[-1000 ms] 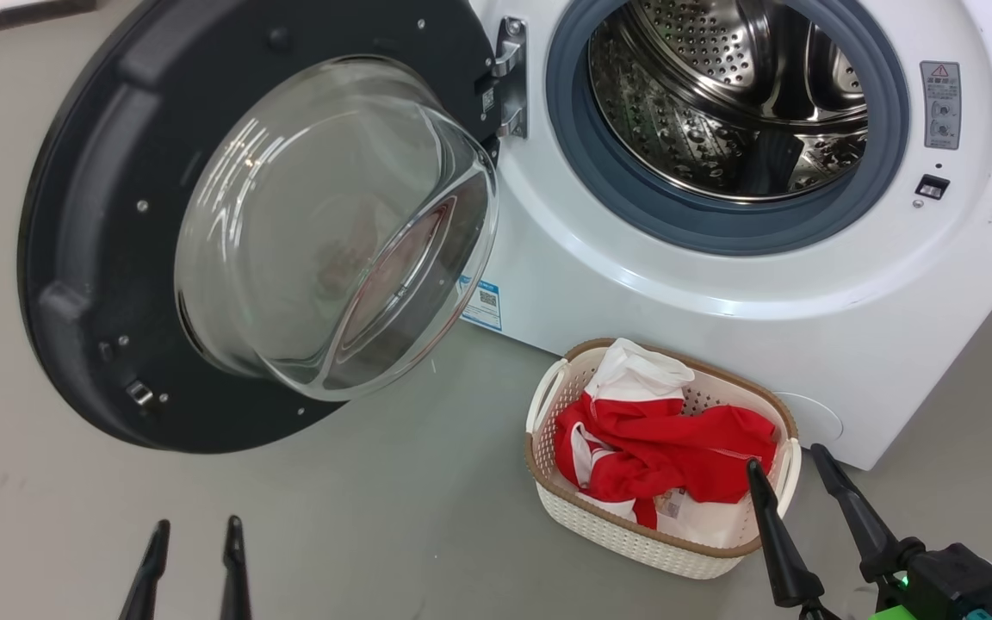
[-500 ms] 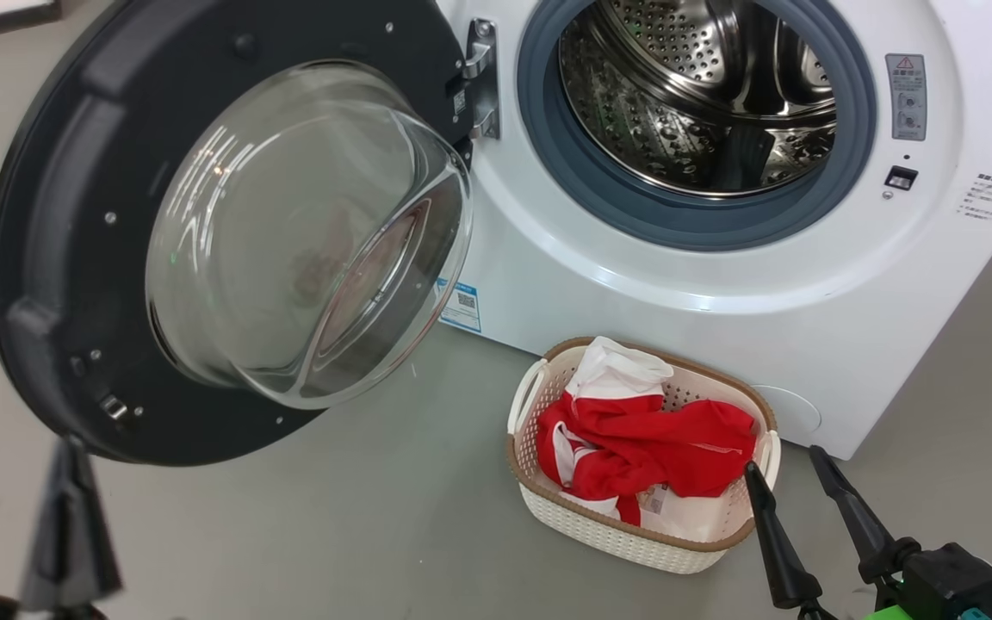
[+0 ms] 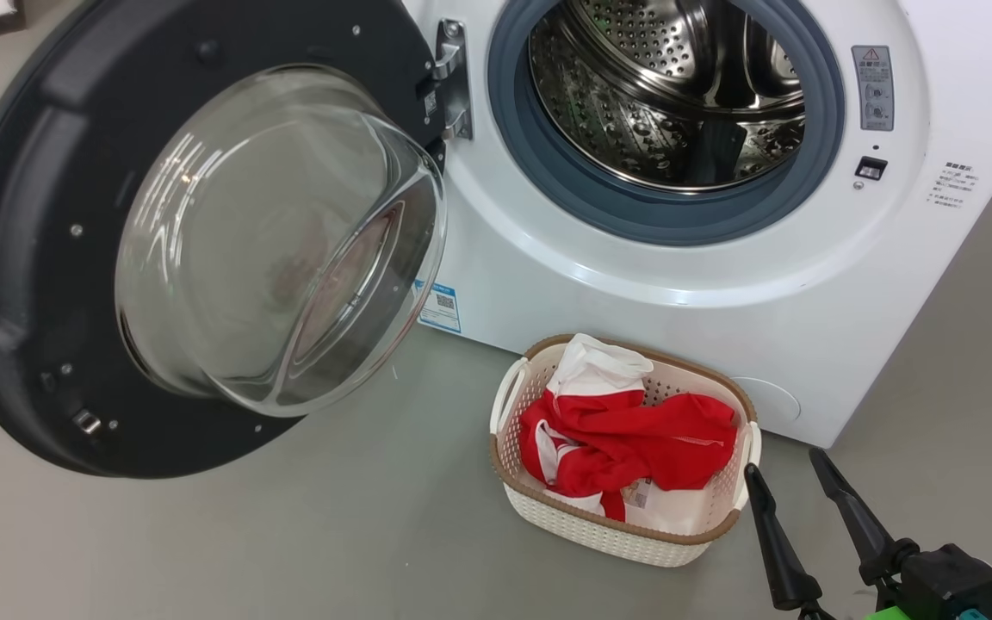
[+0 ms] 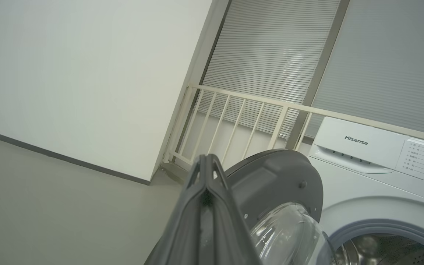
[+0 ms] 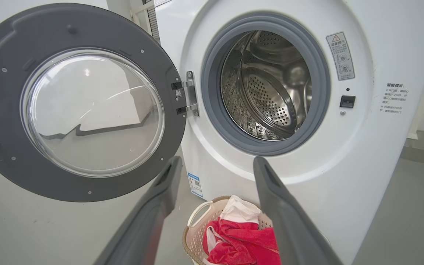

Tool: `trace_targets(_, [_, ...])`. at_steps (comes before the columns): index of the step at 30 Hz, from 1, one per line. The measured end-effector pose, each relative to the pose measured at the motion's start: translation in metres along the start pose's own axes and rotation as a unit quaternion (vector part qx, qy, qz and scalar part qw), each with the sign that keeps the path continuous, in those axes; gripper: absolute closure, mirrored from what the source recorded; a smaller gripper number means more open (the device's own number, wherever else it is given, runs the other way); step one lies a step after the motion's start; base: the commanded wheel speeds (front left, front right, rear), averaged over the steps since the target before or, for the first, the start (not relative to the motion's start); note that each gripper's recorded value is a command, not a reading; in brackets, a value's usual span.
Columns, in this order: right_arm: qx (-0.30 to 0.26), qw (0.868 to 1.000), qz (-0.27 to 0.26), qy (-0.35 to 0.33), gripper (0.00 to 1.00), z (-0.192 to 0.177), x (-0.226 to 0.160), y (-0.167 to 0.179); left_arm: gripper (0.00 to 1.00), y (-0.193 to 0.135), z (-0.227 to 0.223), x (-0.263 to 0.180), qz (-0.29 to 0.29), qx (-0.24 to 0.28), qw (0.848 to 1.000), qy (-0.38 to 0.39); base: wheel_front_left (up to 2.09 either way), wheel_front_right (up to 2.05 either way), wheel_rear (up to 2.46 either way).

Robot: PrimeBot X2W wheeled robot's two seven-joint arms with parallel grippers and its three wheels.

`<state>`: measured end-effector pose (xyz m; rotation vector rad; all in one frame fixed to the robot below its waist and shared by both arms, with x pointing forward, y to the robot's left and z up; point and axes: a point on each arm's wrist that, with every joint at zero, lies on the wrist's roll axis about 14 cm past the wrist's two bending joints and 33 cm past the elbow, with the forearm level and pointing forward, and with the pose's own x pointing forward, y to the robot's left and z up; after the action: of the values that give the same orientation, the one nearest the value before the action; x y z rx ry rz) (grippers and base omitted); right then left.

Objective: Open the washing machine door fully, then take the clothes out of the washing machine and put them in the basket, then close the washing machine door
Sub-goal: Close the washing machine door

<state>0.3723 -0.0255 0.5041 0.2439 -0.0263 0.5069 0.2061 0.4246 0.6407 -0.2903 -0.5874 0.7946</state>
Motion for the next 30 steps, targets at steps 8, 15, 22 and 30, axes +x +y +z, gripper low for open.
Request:
trace_targets(8, [0.002, 1.000, -0.008, 0.005, 0.00, -0.004, -0.001, -0.005, 1.00, 0.021, -0.017, 0.041, 0.056, -0.126, 0.989, 0.059, 0.00, 0.00, 0.00])
trace_targets(15, [-0.001, 1.000, -0.010, 0.007, 0.00, -0.005, -0.003, -0.007, 1.00, 0.031, -0.037, 0.068, 0.094, -0.243, 0.957, 0.128, 0.00, 0.00, 0.00])
trace_targets(22, [-0.002, 1.000, -0.012, 0.006, 0.00, -0.004, -0.004, -0.008, 1.00, 0.030, -0.056, 0.082, 0.112, -0.337, 0.916, 0.187, 0.00, 0.00, 0.00])
trace_targets(30, [-0.005, 1.000, -0.016, 0.001, 0.00, 0.000, -0.007, -0.009, 1.00, 0.008, -0.072, 0.092, 0.107, -0.434, 0.857, 0.257, 0.00, 0.00, 0.00])
